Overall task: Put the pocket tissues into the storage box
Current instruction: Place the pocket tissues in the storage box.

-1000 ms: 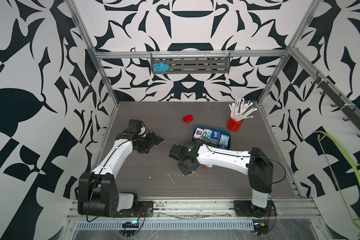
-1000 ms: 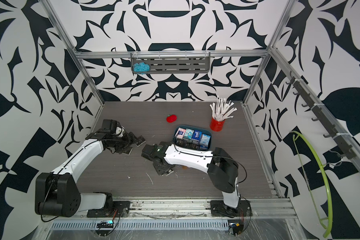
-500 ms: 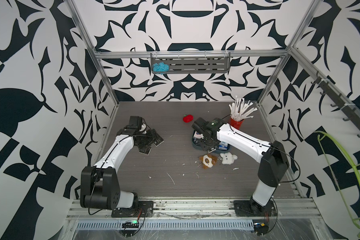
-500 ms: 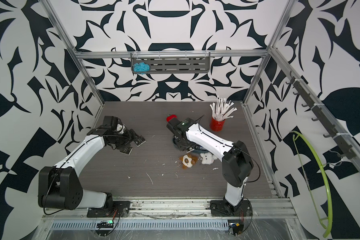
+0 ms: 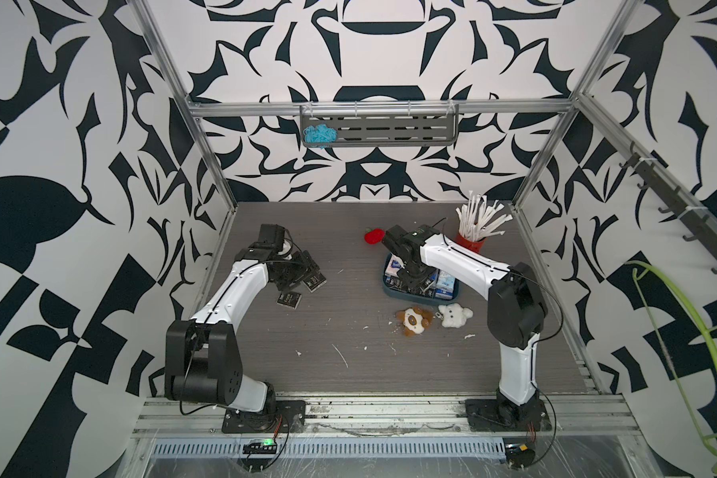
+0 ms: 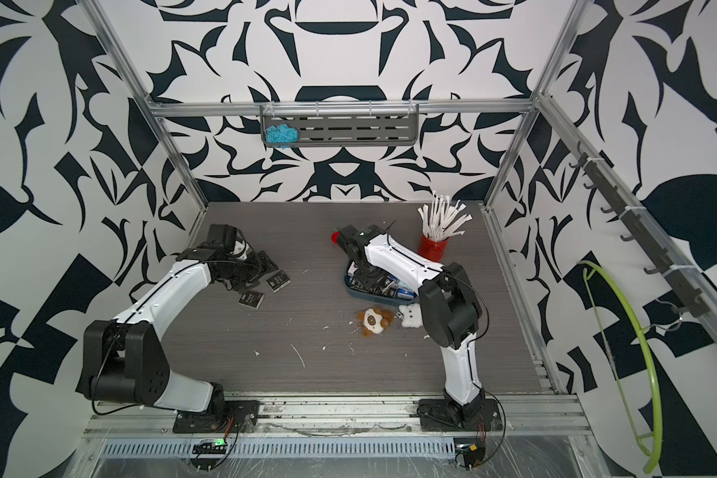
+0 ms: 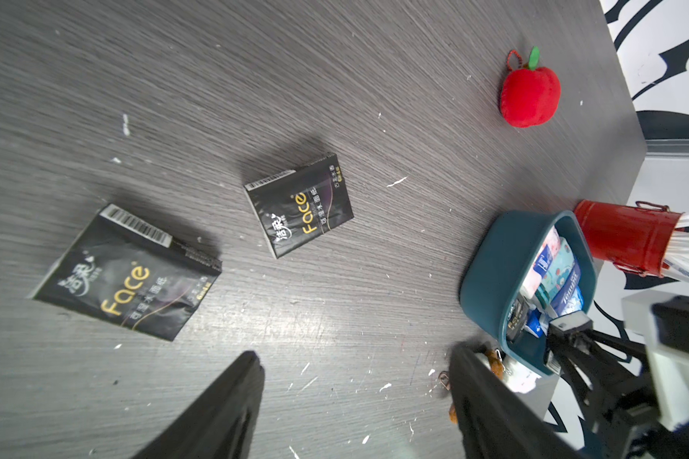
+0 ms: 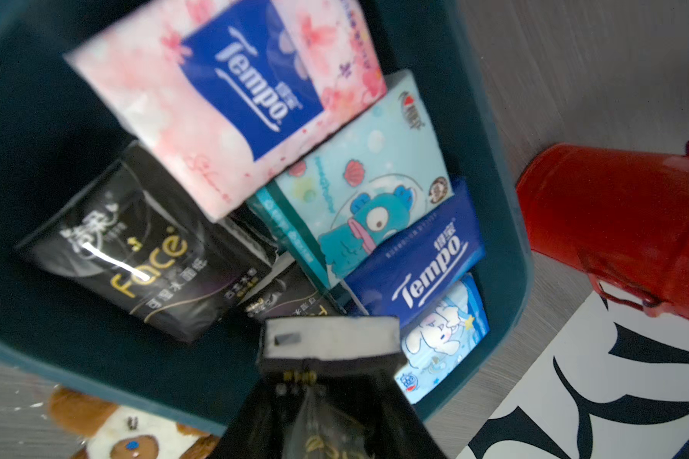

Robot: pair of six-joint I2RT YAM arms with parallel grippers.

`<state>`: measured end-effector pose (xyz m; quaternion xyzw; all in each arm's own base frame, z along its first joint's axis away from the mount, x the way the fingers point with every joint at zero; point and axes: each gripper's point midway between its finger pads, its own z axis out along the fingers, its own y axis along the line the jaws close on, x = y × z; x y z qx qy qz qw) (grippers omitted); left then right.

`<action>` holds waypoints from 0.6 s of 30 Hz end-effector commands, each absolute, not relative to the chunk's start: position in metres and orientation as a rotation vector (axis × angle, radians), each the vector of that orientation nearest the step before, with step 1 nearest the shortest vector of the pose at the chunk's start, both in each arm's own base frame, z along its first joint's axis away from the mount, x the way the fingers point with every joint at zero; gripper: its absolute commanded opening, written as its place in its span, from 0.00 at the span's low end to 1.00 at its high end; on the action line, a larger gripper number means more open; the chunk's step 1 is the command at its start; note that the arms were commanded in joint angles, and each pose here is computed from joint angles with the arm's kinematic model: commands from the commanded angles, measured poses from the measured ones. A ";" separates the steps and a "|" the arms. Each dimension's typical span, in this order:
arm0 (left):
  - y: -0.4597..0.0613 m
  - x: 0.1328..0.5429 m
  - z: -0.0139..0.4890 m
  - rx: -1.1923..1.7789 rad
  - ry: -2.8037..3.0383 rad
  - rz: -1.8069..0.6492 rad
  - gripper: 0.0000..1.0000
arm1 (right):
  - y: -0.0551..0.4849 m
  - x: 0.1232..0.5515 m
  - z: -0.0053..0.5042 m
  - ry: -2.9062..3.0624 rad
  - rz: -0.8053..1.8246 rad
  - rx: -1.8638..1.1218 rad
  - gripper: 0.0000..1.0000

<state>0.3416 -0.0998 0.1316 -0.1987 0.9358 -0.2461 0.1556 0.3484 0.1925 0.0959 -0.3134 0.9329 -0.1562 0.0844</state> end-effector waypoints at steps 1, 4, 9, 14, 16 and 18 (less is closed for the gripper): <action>-0.095 0.346 0.134 -0.595 2.675 -0.678 0.80 | 0.195 0.349 0.105 2.764 -0.438 -0.972 0.39; -0.096 0.346 0.131 -0.606 2.681 -0.679 0.80 | 0.195 0.342 0.100 2.786 -0.408 -0.961 0.43; -0.096 0.349 0.129 -0.613 2.681 -0.682 0.80 | 0.194 0.337 0.108 2.787 -0.347 -0.881 0.64; -0.097 0.357 0.131 -0.603 2.673 -0.683 0.80 | 0.201 0.335 0.124 2.771 -0.178 -0.751 0.69; -0.097 0.362 0.132 -0.596 2.668 -0.682 0.80 | 0.202 0.336 0.127 2.768 -0.143 -0.703 0.69; -0.096 0.369 0.132 -0.586 2.664 -0.663 0.80 | 0.200 0.338 0.127 2.777 -0.140 -0.638 0.69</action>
